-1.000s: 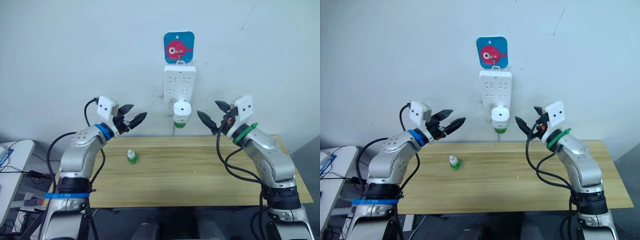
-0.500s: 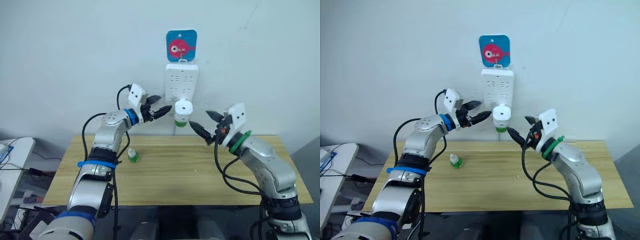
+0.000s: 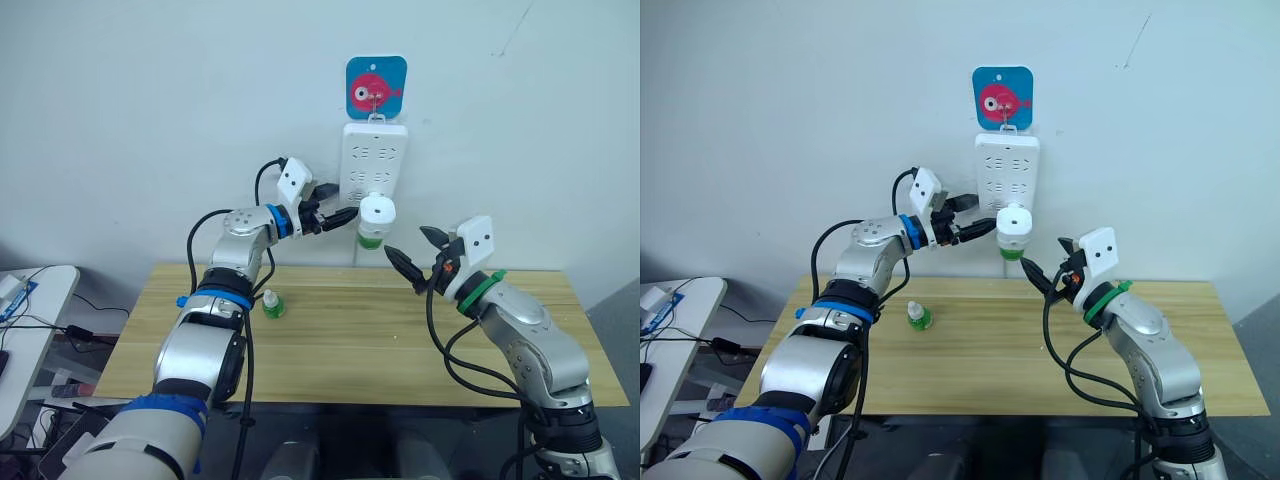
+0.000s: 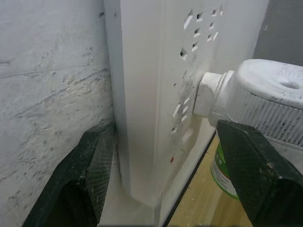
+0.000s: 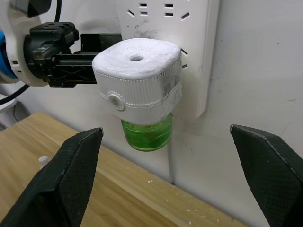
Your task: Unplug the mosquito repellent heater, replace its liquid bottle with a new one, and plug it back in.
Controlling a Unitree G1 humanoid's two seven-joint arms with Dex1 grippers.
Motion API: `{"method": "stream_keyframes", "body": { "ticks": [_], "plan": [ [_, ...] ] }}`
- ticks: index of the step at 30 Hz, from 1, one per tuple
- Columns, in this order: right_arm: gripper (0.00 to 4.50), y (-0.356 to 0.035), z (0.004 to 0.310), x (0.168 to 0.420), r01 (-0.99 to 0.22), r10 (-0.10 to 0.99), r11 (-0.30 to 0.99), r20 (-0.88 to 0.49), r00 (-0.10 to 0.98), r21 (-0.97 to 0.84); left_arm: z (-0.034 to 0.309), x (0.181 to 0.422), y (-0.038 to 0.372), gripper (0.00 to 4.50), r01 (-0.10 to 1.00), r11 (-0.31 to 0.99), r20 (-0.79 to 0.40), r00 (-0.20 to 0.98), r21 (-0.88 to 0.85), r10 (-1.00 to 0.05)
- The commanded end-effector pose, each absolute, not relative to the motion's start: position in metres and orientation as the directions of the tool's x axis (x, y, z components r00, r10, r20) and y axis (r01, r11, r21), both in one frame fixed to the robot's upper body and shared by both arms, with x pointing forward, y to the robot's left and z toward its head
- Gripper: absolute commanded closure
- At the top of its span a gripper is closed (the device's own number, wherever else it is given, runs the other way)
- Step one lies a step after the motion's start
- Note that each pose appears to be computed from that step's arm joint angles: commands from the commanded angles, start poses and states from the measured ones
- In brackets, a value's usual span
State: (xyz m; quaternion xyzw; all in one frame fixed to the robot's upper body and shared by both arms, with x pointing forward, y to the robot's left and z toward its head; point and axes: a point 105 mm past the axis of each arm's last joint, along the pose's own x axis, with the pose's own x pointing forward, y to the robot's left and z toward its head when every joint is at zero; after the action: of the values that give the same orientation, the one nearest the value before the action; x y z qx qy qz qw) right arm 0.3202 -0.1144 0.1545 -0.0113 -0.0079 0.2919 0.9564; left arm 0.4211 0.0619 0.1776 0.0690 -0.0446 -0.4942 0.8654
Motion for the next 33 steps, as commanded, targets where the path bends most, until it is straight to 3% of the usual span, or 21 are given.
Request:
{"method": "stream_keyframes", "body": {
  "ticks": [1,7,10,15,26,29,32,33],
  "plan": [
    [0.0,-0.111,0.171,0.315,-0.558,0.562,0.827,0.071,0.824,-0.07,0.212,0.416,0.045,0.92,0.868,0.438,0.091,0.429,0.233,-0.899],
    [0.0,-0.106,0.172,0.316,-0.563,0.568,0.822,0.075,0.819,-0.085,0.215,0.412,0.041,0.92,0.885,0.406,0.105,0.392,0.228,-0.914],
    [0.0,-0.105,0.175,0.317,-0.559,0.567,0.822,0.081,0.82,-0.105,0.214,0.411,0.043,1.54,0.892,0.394,0.101,0.381,0.221,-0.919],
    [0.0,-0.103,0.182,0.324,-0.521,0.544,0.83,0.082,0.835,-0.198,0.209,0.409,0.047,3.08,0.901,0.382,0.086,0.372,0.206,-0.924],
    [0.0,-0.079,0.204,0.345,-0.492,0.529,0.839,0.142,0.836,-0.23,0.208,0.412,0.047,3.13,0.89,0.409,0.075,0.402,0.201,-0.913],
    [0.62,-0.079,0.206,0.353,-0.471,0.517,0.843,0.148,0.843,-0.259,0.208,0.413,0.046,3.13,0.887,0.414,0.073,0.408,0.203,-0.91],
    [1.57,-0.082,0.205,0.357,-0.457,0.511,0.841,0.144,0.848,-0.29,0.208,0.414,0.047,3.13,0.883,0.424,0.074,0.418,0.201,-0.906],
    [1.55,-0.083,0.205,0.357,-0.457,0.511,0.839,0.141,0.848,-0.297,0.207,0.414,0.047,3.13,0.882,0.426,0.073,0.42,0.201,-0.905]
  ]
}}
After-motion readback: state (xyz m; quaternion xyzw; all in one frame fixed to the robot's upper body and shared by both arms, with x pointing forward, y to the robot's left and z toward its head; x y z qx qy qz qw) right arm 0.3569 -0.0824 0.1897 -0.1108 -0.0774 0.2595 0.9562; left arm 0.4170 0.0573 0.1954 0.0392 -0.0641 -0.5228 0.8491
